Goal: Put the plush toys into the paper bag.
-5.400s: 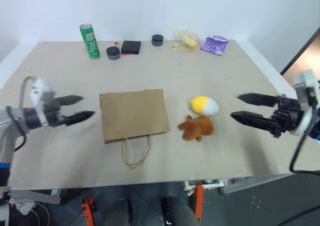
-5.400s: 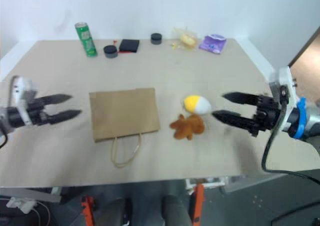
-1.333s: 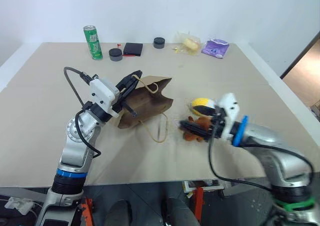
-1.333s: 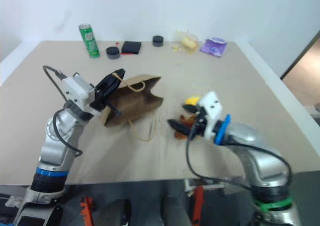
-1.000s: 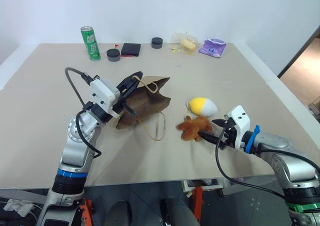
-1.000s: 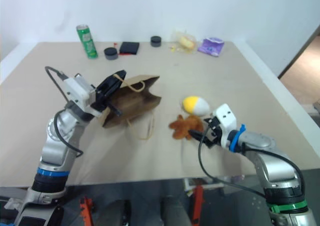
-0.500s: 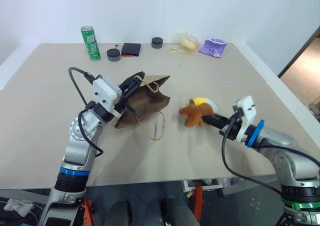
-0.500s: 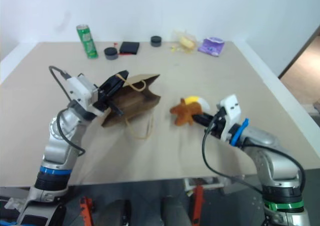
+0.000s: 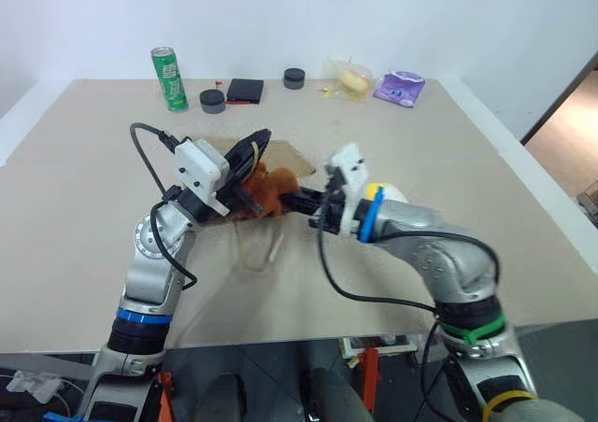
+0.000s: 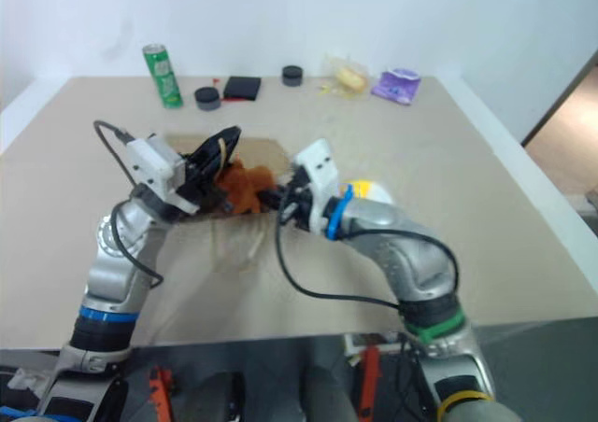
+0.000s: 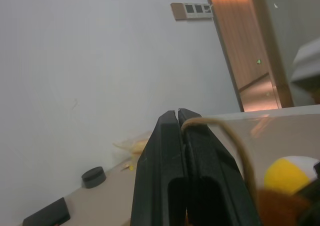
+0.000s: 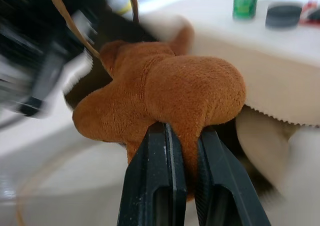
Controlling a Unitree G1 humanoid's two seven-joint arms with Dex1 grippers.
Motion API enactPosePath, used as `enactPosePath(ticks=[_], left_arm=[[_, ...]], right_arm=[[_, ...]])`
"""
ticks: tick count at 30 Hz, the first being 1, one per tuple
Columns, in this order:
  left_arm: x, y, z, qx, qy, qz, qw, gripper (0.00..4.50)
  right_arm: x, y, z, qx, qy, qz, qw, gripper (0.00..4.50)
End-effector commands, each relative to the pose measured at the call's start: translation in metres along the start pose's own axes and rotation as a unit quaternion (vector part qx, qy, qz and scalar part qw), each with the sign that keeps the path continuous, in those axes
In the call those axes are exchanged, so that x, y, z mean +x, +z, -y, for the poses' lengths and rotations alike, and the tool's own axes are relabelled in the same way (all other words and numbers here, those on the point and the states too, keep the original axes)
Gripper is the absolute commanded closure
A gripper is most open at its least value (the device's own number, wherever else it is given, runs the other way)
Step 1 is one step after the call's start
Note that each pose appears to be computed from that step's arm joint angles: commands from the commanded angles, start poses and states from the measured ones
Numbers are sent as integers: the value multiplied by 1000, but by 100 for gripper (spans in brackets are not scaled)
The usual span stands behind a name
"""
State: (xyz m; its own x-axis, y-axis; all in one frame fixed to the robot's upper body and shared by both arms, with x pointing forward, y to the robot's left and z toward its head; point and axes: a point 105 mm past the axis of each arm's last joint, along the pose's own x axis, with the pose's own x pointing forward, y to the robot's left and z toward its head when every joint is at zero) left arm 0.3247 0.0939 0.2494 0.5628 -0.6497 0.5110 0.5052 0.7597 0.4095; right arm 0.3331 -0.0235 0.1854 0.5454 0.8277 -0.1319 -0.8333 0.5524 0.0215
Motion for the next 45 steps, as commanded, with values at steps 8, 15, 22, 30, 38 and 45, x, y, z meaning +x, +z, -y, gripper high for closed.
enactPosePath(ticks=[8, 15, 22, 30, 38, 45], left_arm=[[1, 18, -11, 32, 23, 24, 999, 450], [7, 42, -46, 65, 85, 64, 992, 450], [19, 61, -61, 85, 99, 95, 987, 450], [13, 29, -28, 49, 60, 52, 996, 450], [-19, -6, -6, 5, 58, -16, 998, 450], [-19, 3, -10, -12, 80, -7, 997, 450]], right_arm=[[11, 13, -4, -29, 0, 30, 999, 449], [-59, 36, -1, -36, 27, 96, 994, 449], [-94, 57, 7, -43, 8, 123, 991, 449], [-89, 32, 2, -37, 5, 58, 998, 449], [-111, 34, -9, -56, 24, 35, 998, 449], [-111, 49, -36, -82, 74, 38, 993, 449]])
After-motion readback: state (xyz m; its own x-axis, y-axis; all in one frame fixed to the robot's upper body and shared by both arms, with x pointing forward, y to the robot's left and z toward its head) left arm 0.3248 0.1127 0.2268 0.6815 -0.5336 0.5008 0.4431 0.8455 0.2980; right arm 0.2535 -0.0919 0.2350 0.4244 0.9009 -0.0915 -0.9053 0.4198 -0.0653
